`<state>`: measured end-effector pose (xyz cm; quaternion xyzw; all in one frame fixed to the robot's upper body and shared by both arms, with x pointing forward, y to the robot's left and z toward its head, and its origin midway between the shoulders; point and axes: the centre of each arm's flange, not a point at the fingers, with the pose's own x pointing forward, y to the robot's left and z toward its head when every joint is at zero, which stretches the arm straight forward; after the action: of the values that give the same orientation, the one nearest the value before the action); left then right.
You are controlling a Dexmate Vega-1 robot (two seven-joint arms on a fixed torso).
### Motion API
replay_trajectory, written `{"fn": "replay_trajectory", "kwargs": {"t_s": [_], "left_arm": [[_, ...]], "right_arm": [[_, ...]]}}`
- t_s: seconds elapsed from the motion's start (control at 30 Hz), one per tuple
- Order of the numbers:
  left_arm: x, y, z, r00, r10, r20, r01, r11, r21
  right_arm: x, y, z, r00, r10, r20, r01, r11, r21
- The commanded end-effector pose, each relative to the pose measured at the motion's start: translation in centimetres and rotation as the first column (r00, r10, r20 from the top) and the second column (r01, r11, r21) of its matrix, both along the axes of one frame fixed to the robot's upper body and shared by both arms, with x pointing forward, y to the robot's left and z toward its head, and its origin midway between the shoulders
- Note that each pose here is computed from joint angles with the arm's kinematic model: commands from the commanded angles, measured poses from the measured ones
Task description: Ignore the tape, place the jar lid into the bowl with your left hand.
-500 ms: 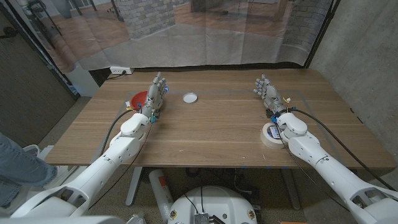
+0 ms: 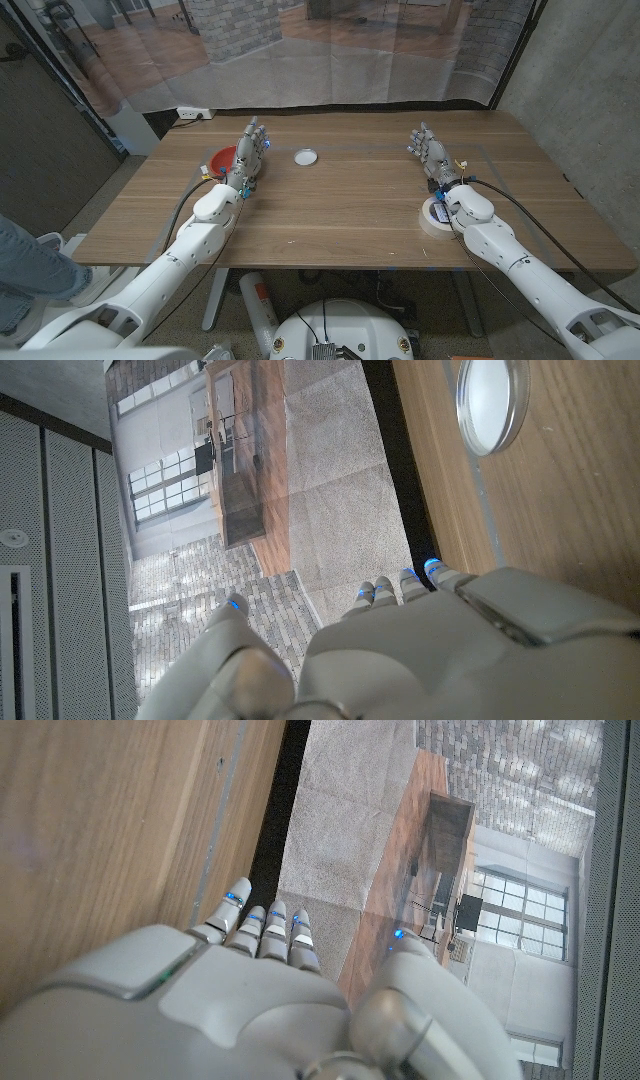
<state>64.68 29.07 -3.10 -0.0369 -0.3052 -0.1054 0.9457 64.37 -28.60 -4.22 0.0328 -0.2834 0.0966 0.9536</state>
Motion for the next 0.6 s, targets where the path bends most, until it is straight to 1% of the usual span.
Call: {"fn": "replay_trajectory", "kwargs": {"t_s": [0.03,0.23,0.37,0.6], "left_arm": [[-0.1,-0.2,0.3,1.0,0.021,0.02,-0.021,1.0,0.017],[-0.1,-0.4,0.9,0.999,0.03,0.038,-0.031,0.999,0.023],[-0.1,-0.6,1.4,0.998,0.037,0.048,-0.038,0.998,0.039],[0.0,-0.7,1.8,0.997,0.041,0.061,-0.045,0.997,0.056]], "right_arm": [[-0.3,0.1,-0.3,1.0,0.006,0.006,-0.006,1.0,0.01],[-0.4,0.2,-0.2,1.0,0.009,0.008,-0.009,1.0,0.015],[-0.4,0.2,0.1,1.0,0.007,0.011,-0.007,1.0,0.01],[-0.6,0.2,0.5,1.0,0.004,0.018,-0.004,1.0,0.003]]}}
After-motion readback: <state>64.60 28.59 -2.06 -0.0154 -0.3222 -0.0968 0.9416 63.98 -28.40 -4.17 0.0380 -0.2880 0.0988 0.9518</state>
